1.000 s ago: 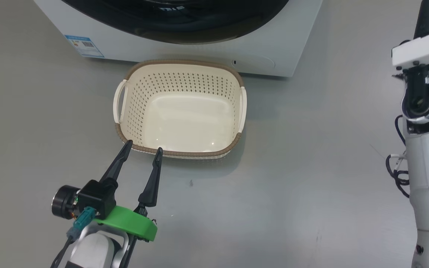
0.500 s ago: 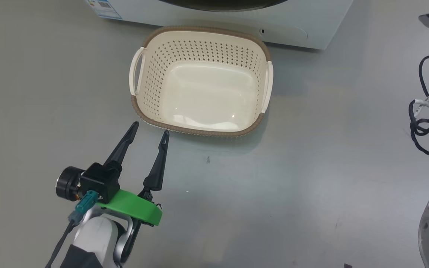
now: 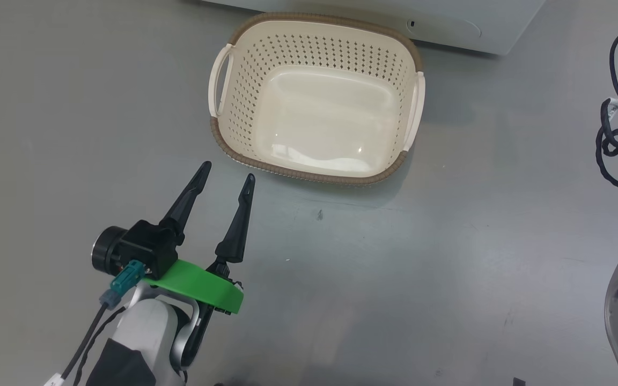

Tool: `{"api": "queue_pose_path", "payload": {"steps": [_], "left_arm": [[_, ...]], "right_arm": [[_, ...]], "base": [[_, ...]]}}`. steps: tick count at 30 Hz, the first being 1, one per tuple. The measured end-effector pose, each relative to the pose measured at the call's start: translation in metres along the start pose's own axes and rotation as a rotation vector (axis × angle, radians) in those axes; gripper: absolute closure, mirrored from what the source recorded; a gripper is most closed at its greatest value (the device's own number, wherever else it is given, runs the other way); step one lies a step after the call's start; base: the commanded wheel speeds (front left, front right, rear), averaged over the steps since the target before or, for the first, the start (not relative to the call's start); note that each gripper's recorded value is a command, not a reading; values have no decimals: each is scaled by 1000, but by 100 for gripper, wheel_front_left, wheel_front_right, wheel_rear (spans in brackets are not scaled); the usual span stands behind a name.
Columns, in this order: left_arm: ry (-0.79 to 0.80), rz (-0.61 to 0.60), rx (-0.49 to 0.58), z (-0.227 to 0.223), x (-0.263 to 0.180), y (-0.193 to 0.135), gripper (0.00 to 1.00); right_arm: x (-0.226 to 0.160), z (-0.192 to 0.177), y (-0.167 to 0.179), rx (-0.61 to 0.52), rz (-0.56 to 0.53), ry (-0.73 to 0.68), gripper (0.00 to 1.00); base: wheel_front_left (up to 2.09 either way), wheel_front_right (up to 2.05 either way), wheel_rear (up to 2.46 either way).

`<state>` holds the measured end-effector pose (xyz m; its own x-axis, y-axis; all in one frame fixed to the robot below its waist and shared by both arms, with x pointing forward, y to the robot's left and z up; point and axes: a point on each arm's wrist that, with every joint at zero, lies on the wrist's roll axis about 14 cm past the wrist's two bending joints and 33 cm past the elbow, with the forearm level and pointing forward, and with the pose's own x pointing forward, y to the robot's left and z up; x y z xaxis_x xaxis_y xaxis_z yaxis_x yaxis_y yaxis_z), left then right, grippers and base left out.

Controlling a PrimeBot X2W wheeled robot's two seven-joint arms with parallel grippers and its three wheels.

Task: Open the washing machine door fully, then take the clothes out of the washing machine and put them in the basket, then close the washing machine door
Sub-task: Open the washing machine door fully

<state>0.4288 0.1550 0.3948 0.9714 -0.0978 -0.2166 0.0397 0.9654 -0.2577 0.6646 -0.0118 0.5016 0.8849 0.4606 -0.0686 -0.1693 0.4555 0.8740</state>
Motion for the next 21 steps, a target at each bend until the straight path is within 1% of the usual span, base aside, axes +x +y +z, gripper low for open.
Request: {"api": "queue_pose_path", "payload": {"steps": [9, 16, 21], "left_arm": [[8, 20, -4, -2, -1, 6, 0], [16, 22, -20, -5, -2, 6, 0], [22, 25, -21, -7, -3, 7, 0]], "right_arm": [[15, -15, 17, 96, 48, 87, 100], [24, -14, 30, 108, 78, 113, 100], [28, -16, 29, 129, 75, 141, 100]], "base": [[0, 0, 0], [0, 0, 0], [0, 0, 0]]}}
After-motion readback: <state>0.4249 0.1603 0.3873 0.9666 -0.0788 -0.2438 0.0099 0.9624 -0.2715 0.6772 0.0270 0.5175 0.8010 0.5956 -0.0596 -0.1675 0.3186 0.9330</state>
